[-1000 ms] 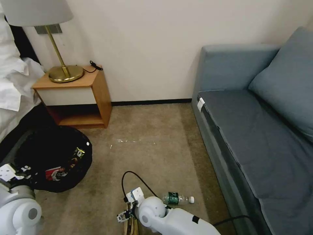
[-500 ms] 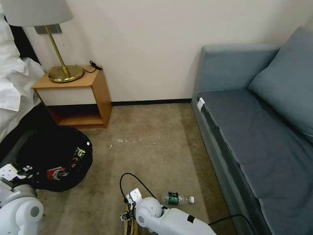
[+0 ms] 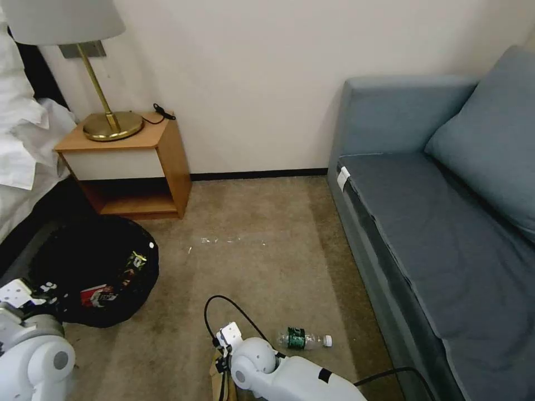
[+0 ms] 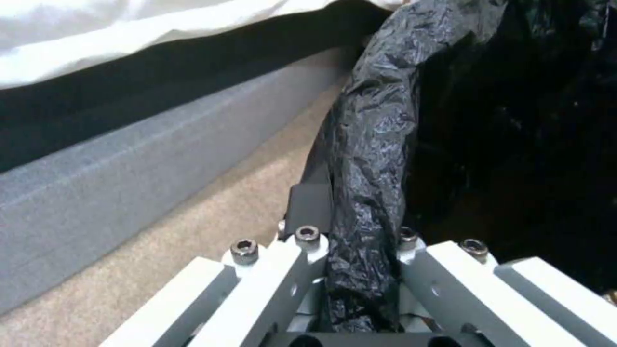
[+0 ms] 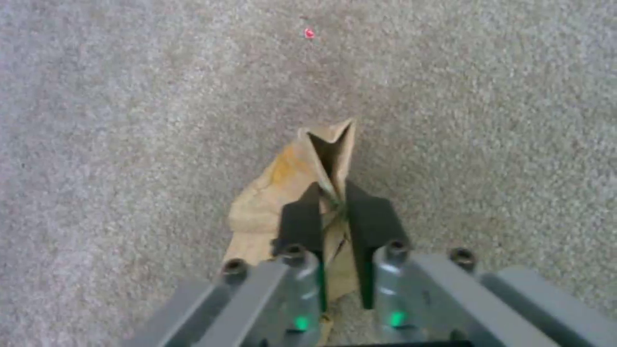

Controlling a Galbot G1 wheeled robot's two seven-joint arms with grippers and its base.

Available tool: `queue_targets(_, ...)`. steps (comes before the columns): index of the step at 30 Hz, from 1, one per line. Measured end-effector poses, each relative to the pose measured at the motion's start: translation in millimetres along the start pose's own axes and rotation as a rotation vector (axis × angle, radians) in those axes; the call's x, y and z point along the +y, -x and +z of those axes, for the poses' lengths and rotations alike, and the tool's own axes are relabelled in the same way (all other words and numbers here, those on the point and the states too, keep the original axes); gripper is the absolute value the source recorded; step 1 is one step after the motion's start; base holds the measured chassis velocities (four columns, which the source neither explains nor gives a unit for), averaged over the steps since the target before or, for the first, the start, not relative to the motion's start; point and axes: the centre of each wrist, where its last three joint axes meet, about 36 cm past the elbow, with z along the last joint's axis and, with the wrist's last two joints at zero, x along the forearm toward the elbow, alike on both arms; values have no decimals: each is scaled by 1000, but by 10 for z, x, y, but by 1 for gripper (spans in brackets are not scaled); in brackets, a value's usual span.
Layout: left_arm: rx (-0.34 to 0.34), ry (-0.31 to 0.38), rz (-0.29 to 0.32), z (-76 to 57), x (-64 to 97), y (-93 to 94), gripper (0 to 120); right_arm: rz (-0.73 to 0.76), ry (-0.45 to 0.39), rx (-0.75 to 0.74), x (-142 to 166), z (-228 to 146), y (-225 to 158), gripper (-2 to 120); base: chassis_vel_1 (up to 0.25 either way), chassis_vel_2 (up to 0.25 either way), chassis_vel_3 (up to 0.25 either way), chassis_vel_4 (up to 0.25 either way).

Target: Pick up the trash bin, then pick up the garbage on the floor and place it into the trash bin.

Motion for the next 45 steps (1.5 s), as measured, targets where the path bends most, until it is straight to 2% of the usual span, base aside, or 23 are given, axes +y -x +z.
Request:
queue_targets(1, 0, 1, 0, -2, 1, -5, 4, 1, -2, -5, 2, -2, -8, 0, 0, 0, 0, 0)
queue_targets(10, 1, 6, 4, 10, -11, -31, 4, 13, -4, -57, -64, -26, -82, 0, 0, 0, 0, 0)
queue_targets(12, 2, 13, 5, 23, -17, -37, 4, 20, -2, -118, -113, -37, -160, 0, 0, 0, 0, 0)
queue_targets(14, 4, 22, 3, 38, -15, -43, 4, 22, 5, -248, -207, -85, -319, 0, 0, 0, 0, 0)
queue_targets(15, 4, 22, 3, 38, -15, -43, 4, 22, 5, -248, -207, -85, -319, 0, 0, 0, 0, 0)
queue_targets(16, 6, 37, 0, 63, -7, -52, 4, 23, 8, -384, -335, -148, -447, 0, 0, 0, 0, 0)
queue_targets(17, 6, 37, 0, 63, -7, -52, 4, 23, 8, -384, -335, -148, -447, 0, 0, 0, 0, 0)
queue_targets(18, 8, 46, -1, 85, -1, -56, 4, 27, 4, -523, -471, -237, -539, 0, 0, 0, 0, 0)
queue_targets(19, 8, 46, -1, 85, -1, -56, 4, 27, 4, -523, -471, -237, -539, 0, 0, 0, 0, 0)
queue_targets(21, 13, 56, -6, 117, 8, -47, 4, 47, -2, -718, -667, -418, -653, 0, 0, 0, 0, 0)
queue_targets(22, 13, 56, -6, 117, 8, -47, 4, 47, -2, -718, -667, -418, -653, 0, 0, 0, 0, 0)
queue_targets(25, 9, 85, -27, 203, 47, -16, 4, 45, 24, -974, -838, -800, -898, 0, 0, 0, 0, 0)
queue_targets(26, 9, 85, -27, 203, 47, -16, 4, 45, 24, -974, -838, -800, -898, 0, 0, 0, 0, 0)
queue_targets(28, 12, 94, -36, 248, 58, 8, 4, 6, 47, -1119, -797, -935, -944, 0, 0, 0, 0, 0)
queue_targets(29, 12, 94, -36, 248, 58, 8, 4, 6, 47, -1119, -797, -935, -944, 0, 0, 0, 0, 0)
queue_targets(30, 13, 95, -37, 260, 52, 30, 4, -53, 56, -1233, -740, -1011, -916, 0, 0, 0, 0, 0)
queue_targets(32, 11, 95, -36, 255, 47, 37, 4, -85, 58, -1266, -710, -1030, -901, 0, 0, 0, 0, 0)
queue_targets(34, 6, 96, -31, 239, 30, 50, 4, -233, 67, -1345, -546, -1066, -856, 0, 0, 0, 0, 0)
queue_targets(36, 7, 97, -30, 243, 25, 49, 4, -269, 67, -1357, -482, -1063, -834, 0, 0, 0, 0, 0)
queue_targets(38, 8, 99, -30, 257, 19, 41, 4, -341, 59, -1383, -291, -1055, -725, 0, 0, 0, 0, 0)
queue_targets(40, 8, 99, -30, 257, 19, 41, 4, -341, 59, -1383, -291, -1055, -725, 0, 0, 0, 0, 0)
queue_targets(42, 9, 99, -24, 256, 12, 15, 4, -381, 49, -1421, -42, -1174, -557, 0, 0, 0, 0, 0)
queue_targets(45, 8, 97, -18, 243, 5, -1, 4, -383, 37, -1431, 37, -1269, -490, 0, 0, 0, 0, 0)
